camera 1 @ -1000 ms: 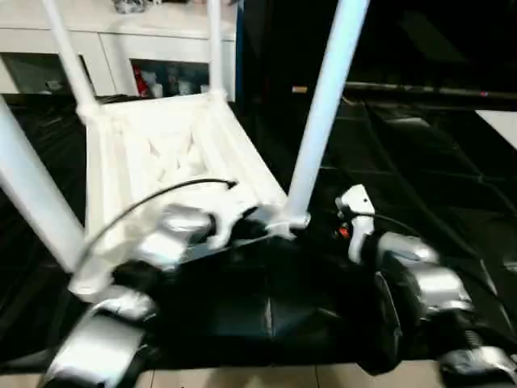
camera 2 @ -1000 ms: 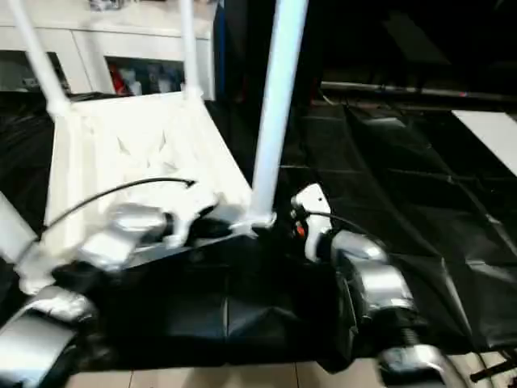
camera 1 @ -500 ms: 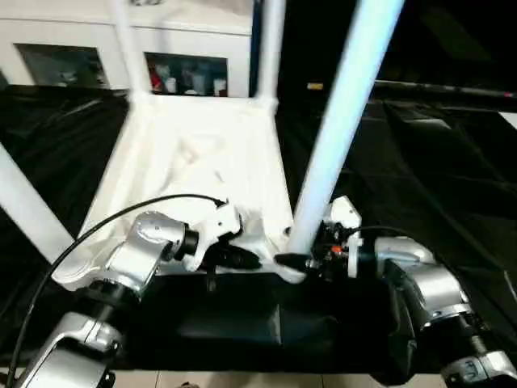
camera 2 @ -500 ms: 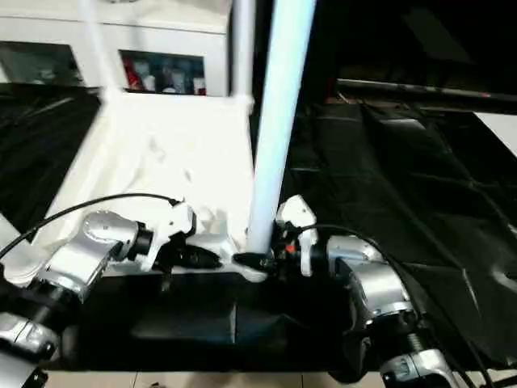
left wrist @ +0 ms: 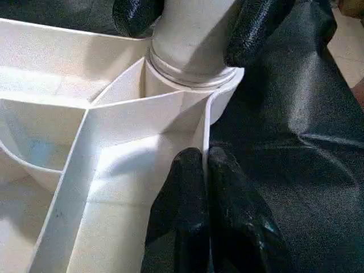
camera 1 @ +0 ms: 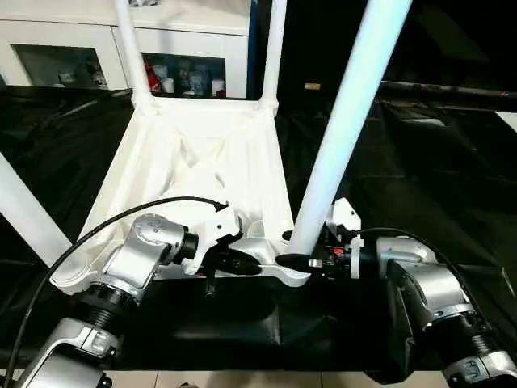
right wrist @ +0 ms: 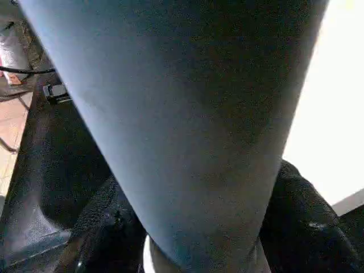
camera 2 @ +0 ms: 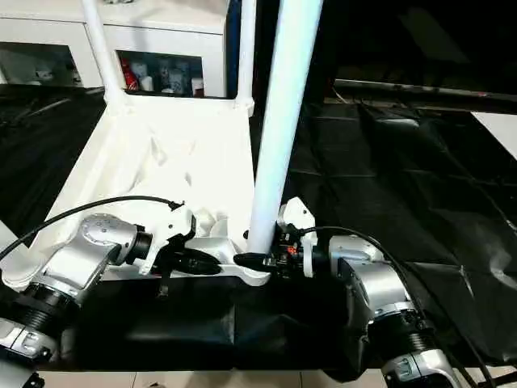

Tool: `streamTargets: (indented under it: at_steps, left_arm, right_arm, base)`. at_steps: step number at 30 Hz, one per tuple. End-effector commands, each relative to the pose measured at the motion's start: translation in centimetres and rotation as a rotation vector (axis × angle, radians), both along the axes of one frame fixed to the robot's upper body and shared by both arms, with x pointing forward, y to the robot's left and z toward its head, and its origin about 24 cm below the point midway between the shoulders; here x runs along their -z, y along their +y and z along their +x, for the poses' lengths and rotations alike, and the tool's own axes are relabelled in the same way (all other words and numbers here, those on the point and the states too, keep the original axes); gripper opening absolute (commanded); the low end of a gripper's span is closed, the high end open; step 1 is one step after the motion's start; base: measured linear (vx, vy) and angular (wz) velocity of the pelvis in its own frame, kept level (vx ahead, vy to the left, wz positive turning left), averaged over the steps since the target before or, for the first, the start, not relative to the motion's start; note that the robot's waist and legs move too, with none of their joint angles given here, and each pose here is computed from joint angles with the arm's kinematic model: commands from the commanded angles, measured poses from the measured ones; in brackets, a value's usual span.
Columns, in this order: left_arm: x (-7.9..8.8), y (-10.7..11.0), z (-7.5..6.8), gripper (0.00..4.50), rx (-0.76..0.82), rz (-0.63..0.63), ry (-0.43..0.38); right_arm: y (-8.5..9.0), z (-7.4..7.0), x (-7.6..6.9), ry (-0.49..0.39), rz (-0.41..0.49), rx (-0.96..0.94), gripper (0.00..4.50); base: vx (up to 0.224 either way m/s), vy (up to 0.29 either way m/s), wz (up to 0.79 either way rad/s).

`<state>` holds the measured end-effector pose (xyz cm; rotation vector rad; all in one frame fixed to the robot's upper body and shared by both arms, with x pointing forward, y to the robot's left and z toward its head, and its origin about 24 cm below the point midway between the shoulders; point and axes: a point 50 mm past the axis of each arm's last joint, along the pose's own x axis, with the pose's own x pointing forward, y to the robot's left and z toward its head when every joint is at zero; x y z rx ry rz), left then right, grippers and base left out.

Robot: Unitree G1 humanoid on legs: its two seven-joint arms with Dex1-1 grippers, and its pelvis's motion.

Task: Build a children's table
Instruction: Rotate leg to tighten

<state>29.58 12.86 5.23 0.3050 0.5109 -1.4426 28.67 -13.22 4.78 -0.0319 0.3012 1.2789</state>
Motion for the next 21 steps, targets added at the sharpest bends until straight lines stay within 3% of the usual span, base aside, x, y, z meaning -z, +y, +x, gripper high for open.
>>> streamTargets:
  at_steps: [1,7,10,14,16,19,21]
  left_arm:
    - [0.1,-1.1,-0.7,0.0,0.039,-0.076,0.031]
    - [0.8,-1.7,0.3,0.0,-0.074,-0.061,-0.001]
    - [1.6,-3.1,2.5,0.0,-0.267,0.008,-0.098]
    - [1.6,-4.0,3.3,0.0,-0.351,0.023,-0.115]
    - [1.4,-4.9,4.1,0.0,-0.421,0.038,-0.145]
    - [1.2,-6.2,4.9,0.0,-0.465,0.058,-0.187]
    - [1.2,-6.3,5.0,0.0,-0.465,0.061,-0.191]
  right_arm:
    - [-0.3,-0.2,0.8,0.049,0.003,0.01,2.21]
    - [-0.7,0.9,3.7,0.085,-0.053,0.25,2.1]
    - [-0.7,1.9,5.5,0.098,-0.112,0.572,2.06]
    - [0.1,2.4,5.5,0.108,-0.098,0.721,1.99]
    - [1.3,2.9,5.2,0.111,-0.085,0.804,1.98]
    - [3.5,3.3,4.6,0.092,-0.081,0.824,1.98]
    - [3.9,3.3,4.5,0.095,-0.075,0.815,1.98]
  base:
    - [0.0,0.0,0.0]
    - [0.0,0.0,0.0]
    - [-0.052,-0.002,-0.03]
    - [0.0,0.0,0.0]
    - [0.0,0.0,0.0]
    - [0.0,0.0,0.0]
    - [0.0,0.0,0.0]
